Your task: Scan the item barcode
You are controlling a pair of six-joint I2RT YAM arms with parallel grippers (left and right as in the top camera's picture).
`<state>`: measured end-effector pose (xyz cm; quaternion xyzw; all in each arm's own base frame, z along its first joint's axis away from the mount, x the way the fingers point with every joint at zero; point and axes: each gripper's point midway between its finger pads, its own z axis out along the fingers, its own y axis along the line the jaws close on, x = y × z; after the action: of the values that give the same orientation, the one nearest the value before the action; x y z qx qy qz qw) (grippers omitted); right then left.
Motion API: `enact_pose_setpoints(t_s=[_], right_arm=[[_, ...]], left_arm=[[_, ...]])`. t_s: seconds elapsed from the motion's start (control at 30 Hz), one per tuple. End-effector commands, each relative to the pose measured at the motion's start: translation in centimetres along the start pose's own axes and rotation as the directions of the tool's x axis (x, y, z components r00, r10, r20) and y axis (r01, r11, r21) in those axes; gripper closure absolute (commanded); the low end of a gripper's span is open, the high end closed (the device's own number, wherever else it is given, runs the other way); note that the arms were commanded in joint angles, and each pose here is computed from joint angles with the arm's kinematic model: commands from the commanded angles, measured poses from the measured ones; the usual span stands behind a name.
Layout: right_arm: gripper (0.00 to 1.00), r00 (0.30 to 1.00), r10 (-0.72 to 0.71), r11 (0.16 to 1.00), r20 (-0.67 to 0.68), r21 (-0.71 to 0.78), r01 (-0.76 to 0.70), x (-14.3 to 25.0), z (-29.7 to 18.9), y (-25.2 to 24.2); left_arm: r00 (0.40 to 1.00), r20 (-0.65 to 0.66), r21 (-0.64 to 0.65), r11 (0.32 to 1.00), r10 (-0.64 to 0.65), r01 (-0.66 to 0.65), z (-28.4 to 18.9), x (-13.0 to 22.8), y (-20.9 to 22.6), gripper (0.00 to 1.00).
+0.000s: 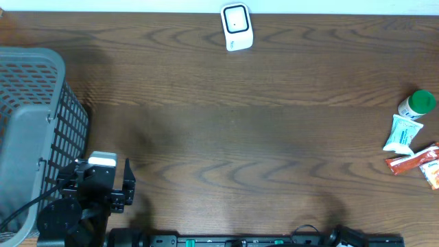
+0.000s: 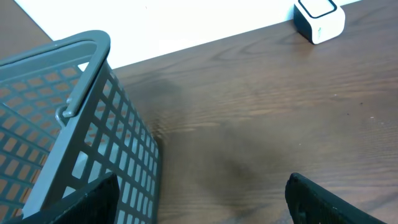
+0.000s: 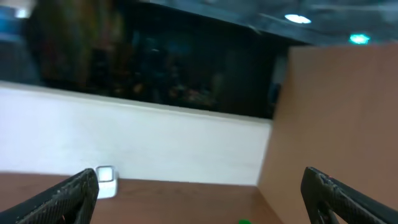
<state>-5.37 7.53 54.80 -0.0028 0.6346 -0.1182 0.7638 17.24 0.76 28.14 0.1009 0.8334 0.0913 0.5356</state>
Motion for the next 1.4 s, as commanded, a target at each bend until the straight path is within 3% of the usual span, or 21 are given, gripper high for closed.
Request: enact_pose_setpoints(t_s=[0.0,0.27,0.6,0.7,1.03,1.37], right_arm=[[0.01,0.997,-0.044,0.983,0.069,-0.175,0.055,0.0,-2.6,1.9],[0.01,0.973,-0.007,0.942,0.232,-0.325,0.084,0.9,-10.0,1.5],[0.01,0.907,0.017,0.932,0.421,-0.336,0.138,3.7,-18.6,0.3],[0.01,0.888,0.012,0.951,0.459,-0.279,0.132,4.6,-20.2,-0.6],[0.01,0.781,-0.059,0.972,0.621,-0.141,0.186,2.1,-22.9,-2.7],[0.01,0.810,-0.005,0.956,0.586,-0.236,0.176,0.4,-18.2,-4.2]], left_arm=[[1.000,0.009,-0.001,1.000,0.003,-0.003,-0.2,-0.2,0.0,0.14],[1.000,0.009,-0.001,1.000,0.003,-0.003,-0.2,-0.2,0.0,0.14],[1.000,0.009,0.000,1.000,0.003,-0.003,-0.2,-0.1,0.0,0.14],[1.000,0.009,-0.001,1.000,0.003,-0.003,-0.2,-0.2,0.0,0.14],[1.000,0.009,-0.001,1.000,0.003,-0.003,-0.2,-0.2,0.0,0.14],[1.000,0.009,-0.001,1.000,0.003,-0.003,-0.2,-0.2,0.0,0.14]])
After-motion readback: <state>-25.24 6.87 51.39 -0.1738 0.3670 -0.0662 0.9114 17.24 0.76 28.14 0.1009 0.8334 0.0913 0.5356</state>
